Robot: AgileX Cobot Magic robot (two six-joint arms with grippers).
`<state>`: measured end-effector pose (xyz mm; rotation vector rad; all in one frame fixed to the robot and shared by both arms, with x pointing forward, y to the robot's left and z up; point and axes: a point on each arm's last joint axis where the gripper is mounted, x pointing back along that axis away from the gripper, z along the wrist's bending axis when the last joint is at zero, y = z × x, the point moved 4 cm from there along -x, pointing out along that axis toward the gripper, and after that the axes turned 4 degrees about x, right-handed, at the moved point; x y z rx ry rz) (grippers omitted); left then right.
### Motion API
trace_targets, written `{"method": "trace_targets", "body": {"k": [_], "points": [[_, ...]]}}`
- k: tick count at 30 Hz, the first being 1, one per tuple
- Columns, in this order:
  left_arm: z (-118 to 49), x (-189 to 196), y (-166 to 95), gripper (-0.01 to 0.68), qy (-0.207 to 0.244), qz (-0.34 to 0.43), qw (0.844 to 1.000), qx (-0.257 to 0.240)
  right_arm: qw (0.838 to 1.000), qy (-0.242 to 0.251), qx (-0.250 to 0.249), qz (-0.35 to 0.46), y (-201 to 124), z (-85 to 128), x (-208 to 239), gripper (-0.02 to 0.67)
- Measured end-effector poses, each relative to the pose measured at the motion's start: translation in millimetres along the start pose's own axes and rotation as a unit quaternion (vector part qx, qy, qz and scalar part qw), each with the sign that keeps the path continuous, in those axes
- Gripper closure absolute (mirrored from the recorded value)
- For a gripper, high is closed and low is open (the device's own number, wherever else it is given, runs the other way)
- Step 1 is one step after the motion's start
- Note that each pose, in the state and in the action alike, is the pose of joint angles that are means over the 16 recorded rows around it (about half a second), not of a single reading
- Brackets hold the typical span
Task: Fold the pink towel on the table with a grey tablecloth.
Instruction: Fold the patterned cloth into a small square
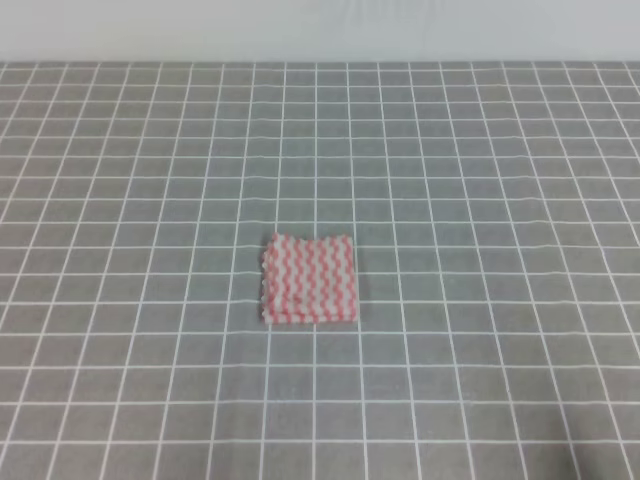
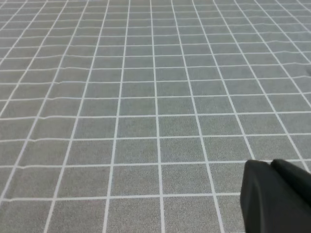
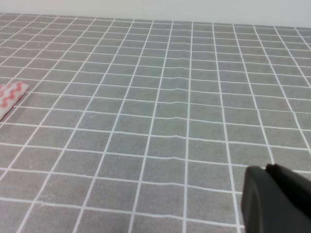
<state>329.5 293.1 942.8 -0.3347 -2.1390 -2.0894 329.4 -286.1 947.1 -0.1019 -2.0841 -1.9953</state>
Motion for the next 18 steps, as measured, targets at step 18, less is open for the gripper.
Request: {"method": "trace_targets", "body": {"k": [18], "points": [[-0.2, 0.3, 1.6, 0.675, 0.000, 0.001, 1.000, 0.000, 1.000, 0.000, 0.000, 0.002, 0.6, 0.0, 0.1, 0.666]]}}
